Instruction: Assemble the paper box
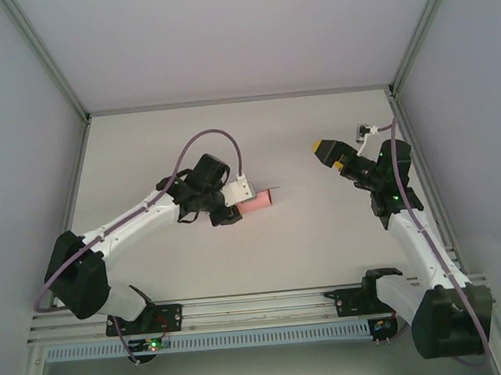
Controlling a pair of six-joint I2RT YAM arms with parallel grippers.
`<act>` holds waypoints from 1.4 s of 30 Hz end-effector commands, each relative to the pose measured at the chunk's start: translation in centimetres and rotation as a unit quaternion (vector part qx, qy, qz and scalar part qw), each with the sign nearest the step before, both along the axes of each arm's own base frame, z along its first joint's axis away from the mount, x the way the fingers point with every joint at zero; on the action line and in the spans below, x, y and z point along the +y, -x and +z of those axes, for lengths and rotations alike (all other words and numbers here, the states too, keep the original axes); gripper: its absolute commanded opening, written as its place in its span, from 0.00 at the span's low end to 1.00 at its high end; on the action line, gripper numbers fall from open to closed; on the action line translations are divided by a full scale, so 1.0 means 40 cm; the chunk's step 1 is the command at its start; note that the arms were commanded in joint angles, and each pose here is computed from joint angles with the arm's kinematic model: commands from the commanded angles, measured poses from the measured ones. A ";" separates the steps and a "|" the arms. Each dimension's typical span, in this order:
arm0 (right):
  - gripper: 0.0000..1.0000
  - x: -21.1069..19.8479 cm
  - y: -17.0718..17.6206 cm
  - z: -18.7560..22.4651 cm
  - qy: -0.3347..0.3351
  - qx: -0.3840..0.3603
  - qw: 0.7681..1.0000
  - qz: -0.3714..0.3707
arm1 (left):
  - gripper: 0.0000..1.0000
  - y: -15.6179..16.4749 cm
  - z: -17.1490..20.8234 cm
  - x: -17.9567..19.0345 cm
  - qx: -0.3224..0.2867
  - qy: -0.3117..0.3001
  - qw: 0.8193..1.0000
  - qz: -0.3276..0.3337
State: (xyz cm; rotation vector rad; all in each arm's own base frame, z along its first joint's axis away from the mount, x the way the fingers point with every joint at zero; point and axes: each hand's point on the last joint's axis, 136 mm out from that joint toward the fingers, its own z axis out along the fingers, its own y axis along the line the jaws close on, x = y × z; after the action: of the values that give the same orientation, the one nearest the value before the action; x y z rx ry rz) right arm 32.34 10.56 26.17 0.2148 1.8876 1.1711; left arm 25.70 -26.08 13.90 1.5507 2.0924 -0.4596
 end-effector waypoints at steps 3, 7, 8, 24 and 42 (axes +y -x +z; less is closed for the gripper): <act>0.98 0.028 0.020 0.037 0.053 -0.080 0.995 0.033 | 0.40 0.048 -0.001 0.000 0.099 0.016 0.994 -0.038; 0.98 0.110 0.078 0.038 0.135 -0.142 0.976 0.097 | 0.40 0.034 -0.030 0.008 0.133 0.004 0.990 -0.051; 0.98 0.127 0.091 0.027 0.162 -0.144 0.970 0.109 | 0.40 0.031 -0.041 0.011 0.139 -0.004 0.989 -0.051; 0.77 0.288 0.144 -0.179 0.296 -0.083 0.909 0.280 | 0.41 0.004 -0.114 -0.017 0.215 -0.036 0.974 -0.063; 0.46 0.271 0.097 -0.292 0.370 -0.042 0.882 0.289 | 0.42 -0.008 -0.127 -0.026 0.230 -0.038 0.970 -0.070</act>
State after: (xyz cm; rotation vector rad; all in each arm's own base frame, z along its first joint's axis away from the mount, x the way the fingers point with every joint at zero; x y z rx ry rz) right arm 27.90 20.96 13.68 -0.8221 2.2727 0.7215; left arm 26.67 -27.88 10.62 1.7417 2.3012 -0.8441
